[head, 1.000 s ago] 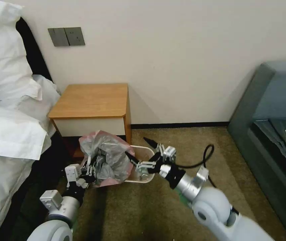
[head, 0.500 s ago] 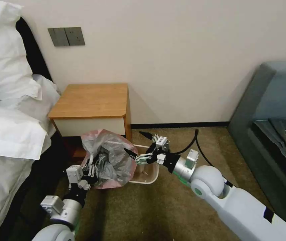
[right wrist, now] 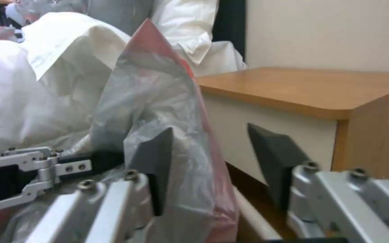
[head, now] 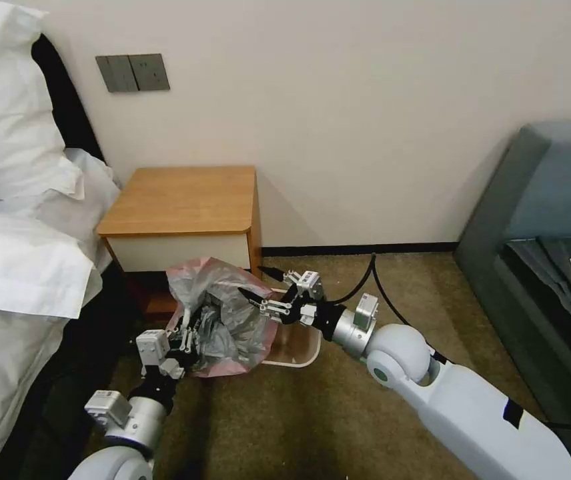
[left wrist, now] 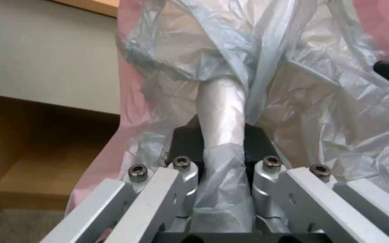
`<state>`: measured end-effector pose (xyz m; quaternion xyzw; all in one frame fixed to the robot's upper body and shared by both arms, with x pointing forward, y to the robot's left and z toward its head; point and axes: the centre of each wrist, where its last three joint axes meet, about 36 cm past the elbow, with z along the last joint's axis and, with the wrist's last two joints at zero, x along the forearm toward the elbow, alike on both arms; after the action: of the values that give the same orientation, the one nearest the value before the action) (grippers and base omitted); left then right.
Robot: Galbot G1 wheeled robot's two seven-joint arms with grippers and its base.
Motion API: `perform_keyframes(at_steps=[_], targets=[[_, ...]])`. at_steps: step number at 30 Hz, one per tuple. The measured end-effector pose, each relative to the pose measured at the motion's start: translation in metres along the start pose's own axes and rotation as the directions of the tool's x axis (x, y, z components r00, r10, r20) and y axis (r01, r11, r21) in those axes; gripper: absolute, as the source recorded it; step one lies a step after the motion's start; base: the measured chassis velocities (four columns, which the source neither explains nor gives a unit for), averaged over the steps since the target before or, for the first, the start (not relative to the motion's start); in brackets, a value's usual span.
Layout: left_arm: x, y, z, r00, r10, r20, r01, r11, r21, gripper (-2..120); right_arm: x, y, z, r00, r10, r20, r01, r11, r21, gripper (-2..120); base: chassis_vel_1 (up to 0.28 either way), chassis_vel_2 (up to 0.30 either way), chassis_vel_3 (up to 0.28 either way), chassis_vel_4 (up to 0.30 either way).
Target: Pick up the garbage bag from the table and place it over the trash can.
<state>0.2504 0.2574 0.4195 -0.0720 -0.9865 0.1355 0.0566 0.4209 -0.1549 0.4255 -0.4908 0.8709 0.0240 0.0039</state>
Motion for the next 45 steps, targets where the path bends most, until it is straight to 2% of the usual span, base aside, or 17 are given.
perform_keyframes(at_steps=[3, 4, 7, 8, 9, 12, 22, 31, 45], targets=[[0.000, 0.002, 0.000, 1.000, -0.003, 0.003, 0.003, 1.000, -0.001, 11, 0.001, 0.003, 0.000, 1.000, -0.003, 0.001, 0.003, 1.000, 0.002, 30, 0.000, 0.000, 0.000, 0.000], [0.000, 0.002, 0.000, 1.000, -0.003, 0.003, 0.003, 1.000, -0.001, 11, 0.001, 0.003, 0.000, 1.000, -0.003, 0.001, 0.003, 1.000, 0.002, 30, 0.000, 0.000, 0.000, 0.000], [0.000, 0.002, 0.000, 1.000, -0.003, 0.005, 0.003, 1.000, -0.002, 11, 0.002, 0.004, 0.000, 1.000, -0.004, 0.003, 0.004, 1.000, 0.005, 16, 0.000, 0.000, 0.000, 0.000], [0.000, 0.002, 0.000, 1.000, -0.003, 0.005, 0.003, 1.000, -0.002, 11, 0.002, 0.004, 0.000, 1.000, -0.004, 0.003, 0.004, 1.000, 0.005, 16, 0.000, 0.000, 0.000, 0.000], [-0.001, 0.002, -0.001, 1.000, -0.002, 0.005, 0.002, 1.000, -0.002, 11, 0.002, 0.005, 0.001, 1.000, -0.004, 0.004, 0.003, 1.000, 0.006, 10, 0.000, 0.000, 0.000, 0.000], [0.000, 0.002, -0.001, 1.000, -0.001, 0.006, 0.001, 1.000, -0.003, 11, 0.002, 0.005, 0.001, 1.000, -0.003, 0.006, 0.003, 1.000, 0.007, 1, 0.000, 0.000, 0.000, 0.000], [0.001, 0.004, -0.002, 1.000, -0.004, 0.005, 0.004, 1.000, -0.010, 11, 0.003, -0.001, -0.005, 0.999, 0.018, 0.029, -0.019, 1.000, 0.021, 0, 0.000, 0.000, 0.000, 0.000], [0.011, -0.001, -0.006, 0.999, 0.042, 0.010, -0.042, 0.999, -0.027, 11, 0.002, -0.025, -0.018, 0.997, 0.057, 0.048, -0.060, 0.996, 0.069, 0, 0.000, 0.000, 0.000, 0.000], [0.016, 0.002, -0.015, 0.998, 0.035, 0.043, -0.033, 0.999, -0.036, 11, 0.018, -0.048, -0.009, 0.993, 0.112, 0.037, -0.116, 0.988, 0.098, 0, 0.000, 0.000, 0.000, 0.000]])
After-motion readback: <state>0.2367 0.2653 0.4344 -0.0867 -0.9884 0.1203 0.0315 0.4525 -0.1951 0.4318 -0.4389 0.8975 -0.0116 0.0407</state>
